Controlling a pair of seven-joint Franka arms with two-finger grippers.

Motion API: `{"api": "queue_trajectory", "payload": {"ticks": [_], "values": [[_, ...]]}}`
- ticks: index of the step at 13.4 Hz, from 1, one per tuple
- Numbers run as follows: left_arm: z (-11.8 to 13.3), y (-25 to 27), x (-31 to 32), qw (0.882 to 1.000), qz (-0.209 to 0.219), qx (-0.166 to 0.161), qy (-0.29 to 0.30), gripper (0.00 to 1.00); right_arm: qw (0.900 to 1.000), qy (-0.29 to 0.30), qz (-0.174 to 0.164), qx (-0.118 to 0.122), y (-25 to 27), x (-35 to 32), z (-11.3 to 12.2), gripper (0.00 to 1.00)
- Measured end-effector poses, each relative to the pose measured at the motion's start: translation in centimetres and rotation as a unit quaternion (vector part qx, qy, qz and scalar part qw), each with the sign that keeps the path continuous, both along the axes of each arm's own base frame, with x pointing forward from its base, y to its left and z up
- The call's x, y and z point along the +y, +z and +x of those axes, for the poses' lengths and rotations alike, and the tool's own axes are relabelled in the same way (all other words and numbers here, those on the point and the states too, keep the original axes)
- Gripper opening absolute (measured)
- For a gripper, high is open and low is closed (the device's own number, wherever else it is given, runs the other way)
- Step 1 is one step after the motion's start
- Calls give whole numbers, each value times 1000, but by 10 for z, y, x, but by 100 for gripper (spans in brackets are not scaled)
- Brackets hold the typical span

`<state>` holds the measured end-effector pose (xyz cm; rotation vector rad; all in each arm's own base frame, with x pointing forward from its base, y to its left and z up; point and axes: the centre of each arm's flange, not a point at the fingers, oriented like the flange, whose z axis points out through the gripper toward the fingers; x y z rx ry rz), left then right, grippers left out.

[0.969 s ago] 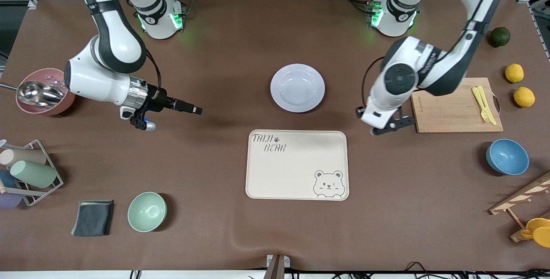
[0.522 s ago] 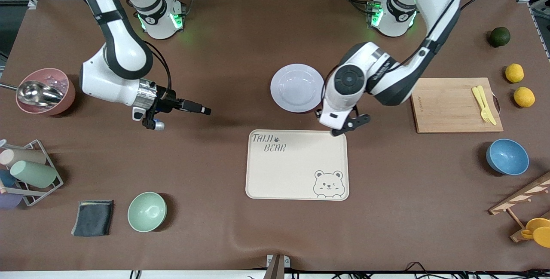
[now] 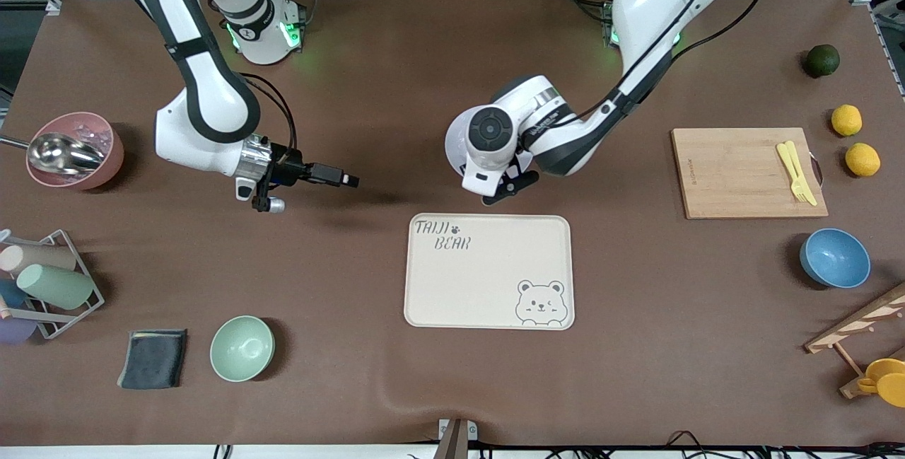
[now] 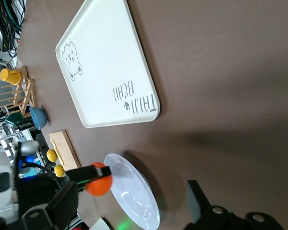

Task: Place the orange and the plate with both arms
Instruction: 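Carry the orange toward the white plate while the right gripper approaches, then lower the orange onto the white plate and open the left gripper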

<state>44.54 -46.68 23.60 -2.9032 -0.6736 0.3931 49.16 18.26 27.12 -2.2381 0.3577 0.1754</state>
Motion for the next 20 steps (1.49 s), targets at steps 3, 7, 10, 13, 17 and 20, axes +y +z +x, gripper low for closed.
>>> {"api": "queue_trajectory", "payload": {"ticks": [3, 7, 10, 13, 17, 20], "values": [[-27, -17, -20, 1000, 15, 13, 5, 75, 1000, 18, -1, -9, -2, 10, -6, 100], [-45, -31, -31, 999, 28, 24, 8, 75, 999, 26, 11, -37, -13, 5, -14, 100], [-49, -37, -27, 998, 43, 33, 10, 75, 999, 26, 7, -41, -15, 3, -15, 100], [-57, -43, -25, 998, 54, 40, 4, 75, 999, 28, 3, -44, -15, 7, -16, 100], [-58, -41, -23, 997, 67, 46, 1, 99, 999, 28, 3, -44, -15, 8, -17, 100], [-43, -7, -24, 998, 60, 22, 8, 100, 999, 26, 3, -44, -16, 8, -17, 100]]}}
